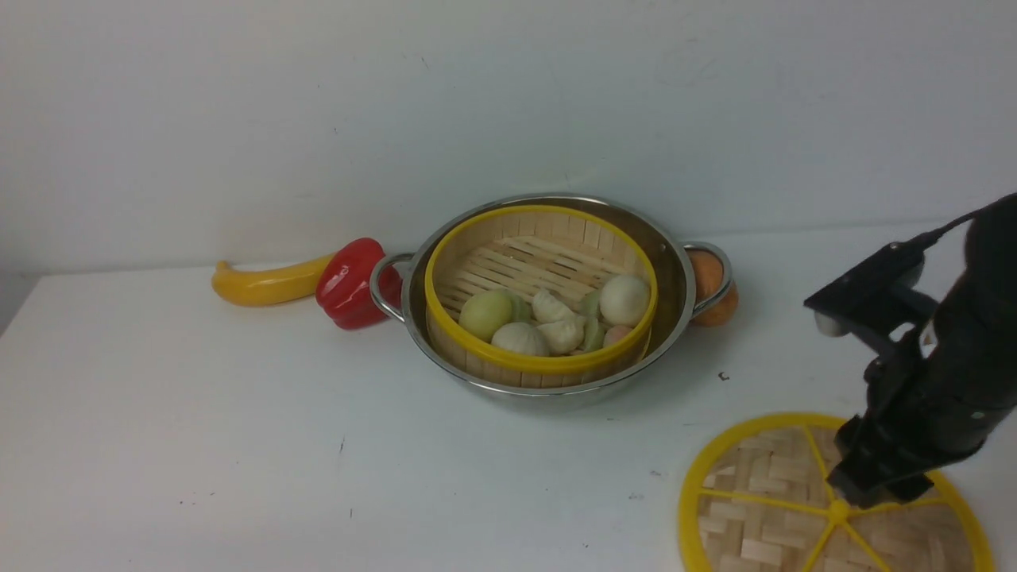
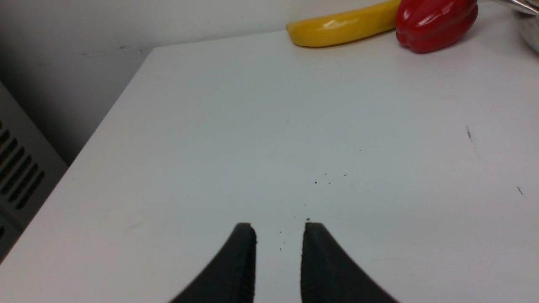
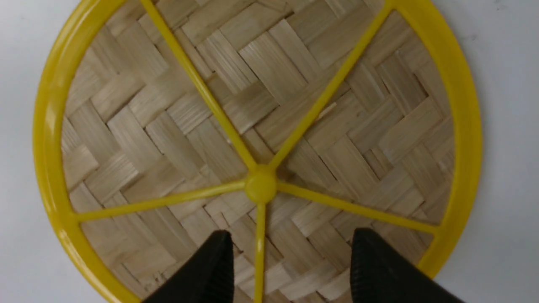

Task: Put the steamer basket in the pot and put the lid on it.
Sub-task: Use the right arm to lift the lid of the steamer, then use the right arm to place the steamer lid on the steamer

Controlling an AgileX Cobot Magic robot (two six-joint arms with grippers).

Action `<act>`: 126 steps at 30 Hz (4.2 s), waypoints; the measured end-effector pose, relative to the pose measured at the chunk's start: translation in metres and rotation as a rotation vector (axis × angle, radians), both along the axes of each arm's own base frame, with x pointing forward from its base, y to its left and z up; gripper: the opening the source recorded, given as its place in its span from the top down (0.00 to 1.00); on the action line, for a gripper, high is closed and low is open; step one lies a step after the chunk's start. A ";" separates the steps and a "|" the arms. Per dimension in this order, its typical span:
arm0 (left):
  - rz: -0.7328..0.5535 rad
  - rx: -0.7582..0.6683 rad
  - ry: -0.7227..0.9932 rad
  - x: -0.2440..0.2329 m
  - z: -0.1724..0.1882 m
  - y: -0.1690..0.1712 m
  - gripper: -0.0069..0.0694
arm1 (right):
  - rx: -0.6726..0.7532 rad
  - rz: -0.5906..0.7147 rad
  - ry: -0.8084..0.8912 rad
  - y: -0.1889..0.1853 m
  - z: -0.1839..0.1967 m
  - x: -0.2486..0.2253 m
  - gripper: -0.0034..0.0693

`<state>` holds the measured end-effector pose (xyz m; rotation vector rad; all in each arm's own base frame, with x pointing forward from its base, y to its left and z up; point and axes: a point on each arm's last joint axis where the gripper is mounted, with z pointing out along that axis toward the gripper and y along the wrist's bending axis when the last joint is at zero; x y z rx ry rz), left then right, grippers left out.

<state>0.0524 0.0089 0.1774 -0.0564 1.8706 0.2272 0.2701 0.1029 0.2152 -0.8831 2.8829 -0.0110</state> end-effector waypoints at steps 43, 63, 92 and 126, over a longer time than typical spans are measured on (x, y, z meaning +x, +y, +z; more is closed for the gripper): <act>0.000 0.000 0.000 0.000 0.000 0.000 0.68 | -0.043 0.006 0.056 0.004 -0.021 0.013 0.75; -0.001 0.004 0.001 0.000 0.000 0.000 0.65 | 0.248 0.135 -0.197 0.046 0.098 0.070 0.75; -0.001 0.004 0.001 0.000 0.000 0.000 0.61 | 0.278 0.207 -0.381 0.132 0.071 0.190 0.75; -0.001 0.004 0.001 0.000 0.000 0.000 0.59 | 0.349 0.177 -0.232 0.138 0.051 0.172 0.75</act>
